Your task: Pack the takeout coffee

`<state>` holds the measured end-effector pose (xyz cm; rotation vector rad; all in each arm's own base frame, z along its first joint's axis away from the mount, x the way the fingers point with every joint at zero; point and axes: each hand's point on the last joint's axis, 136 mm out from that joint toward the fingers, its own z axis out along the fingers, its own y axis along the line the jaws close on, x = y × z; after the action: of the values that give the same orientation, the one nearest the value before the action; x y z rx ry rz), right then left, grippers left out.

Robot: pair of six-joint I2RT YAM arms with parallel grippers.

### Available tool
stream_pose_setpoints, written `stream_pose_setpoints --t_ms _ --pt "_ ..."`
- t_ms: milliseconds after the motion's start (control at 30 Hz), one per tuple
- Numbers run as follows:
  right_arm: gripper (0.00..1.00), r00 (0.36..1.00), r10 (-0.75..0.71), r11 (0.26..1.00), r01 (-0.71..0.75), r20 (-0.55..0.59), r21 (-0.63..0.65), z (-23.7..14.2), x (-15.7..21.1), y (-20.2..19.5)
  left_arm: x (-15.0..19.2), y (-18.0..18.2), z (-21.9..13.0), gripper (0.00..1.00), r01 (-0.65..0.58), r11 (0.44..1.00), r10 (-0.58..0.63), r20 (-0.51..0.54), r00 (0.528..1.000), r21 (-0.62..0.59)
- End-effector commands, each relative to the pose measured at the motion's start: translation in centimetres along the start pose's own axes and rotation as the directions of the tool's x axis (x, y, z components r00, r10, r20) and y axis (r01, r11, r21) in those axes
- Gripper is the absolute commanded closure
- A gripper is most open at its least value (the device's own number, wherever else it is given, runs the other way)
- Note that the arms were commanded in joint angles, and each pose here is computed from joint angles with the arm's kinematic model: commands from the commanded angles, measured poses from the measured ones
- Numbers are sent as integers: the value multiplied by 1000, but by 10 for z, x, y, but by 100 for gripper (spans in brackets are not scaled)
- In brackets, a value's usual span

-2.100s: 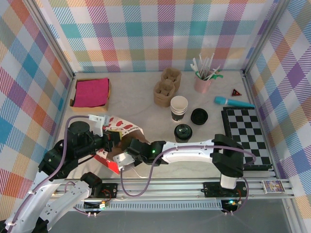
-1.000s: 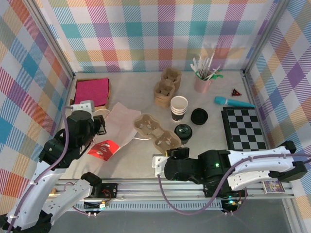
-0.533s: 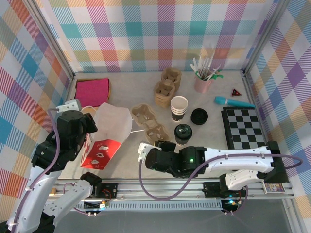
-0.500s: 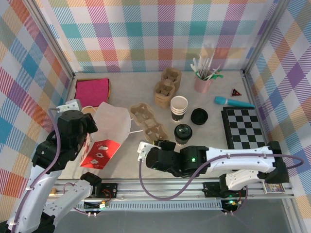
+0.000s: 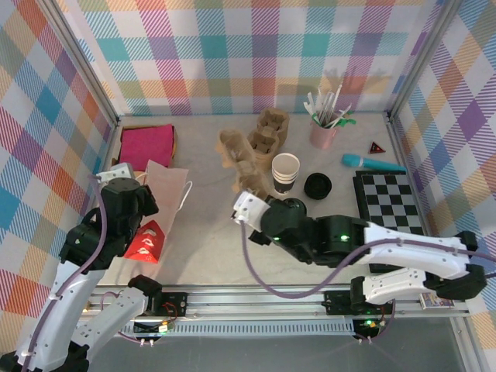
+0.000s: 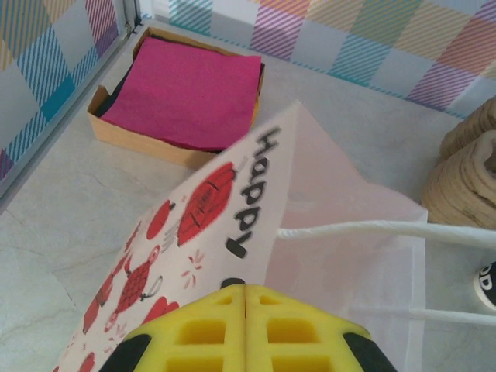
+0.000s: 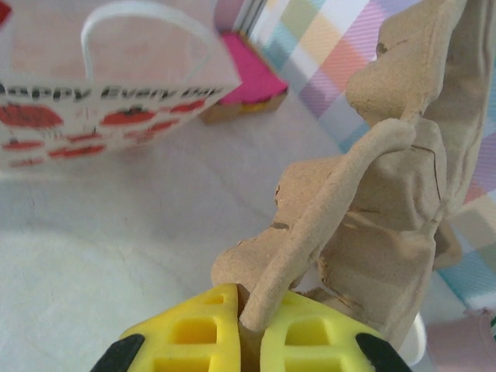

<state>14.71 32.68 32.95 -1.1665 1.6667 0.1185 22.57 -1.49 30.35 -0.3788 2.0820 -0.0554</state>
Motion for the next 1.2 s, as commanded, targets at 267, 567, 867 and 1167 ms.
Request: stream_pose_setpoints --t_ms 267,567,867,1167 --pt "95 932 -70 995 42 -355 -85 75 87 70 -30 1 -26 100 60 997 -64 98 993 41" --pt "96 853 -71 987 -16 -517 -161 116 145 120 -18 -9 -28 100 59 989 -69 73 995 133" --pt "92 812 -112 978 -13 -573 -209 130 167 143 -10 -18 -24 100 53 983 -62 45 997 178" --pt "34 853 -161 899 -80 -496 -430 101 127 159 -11 -21 -23 100 49 981 -58 45 997 189"
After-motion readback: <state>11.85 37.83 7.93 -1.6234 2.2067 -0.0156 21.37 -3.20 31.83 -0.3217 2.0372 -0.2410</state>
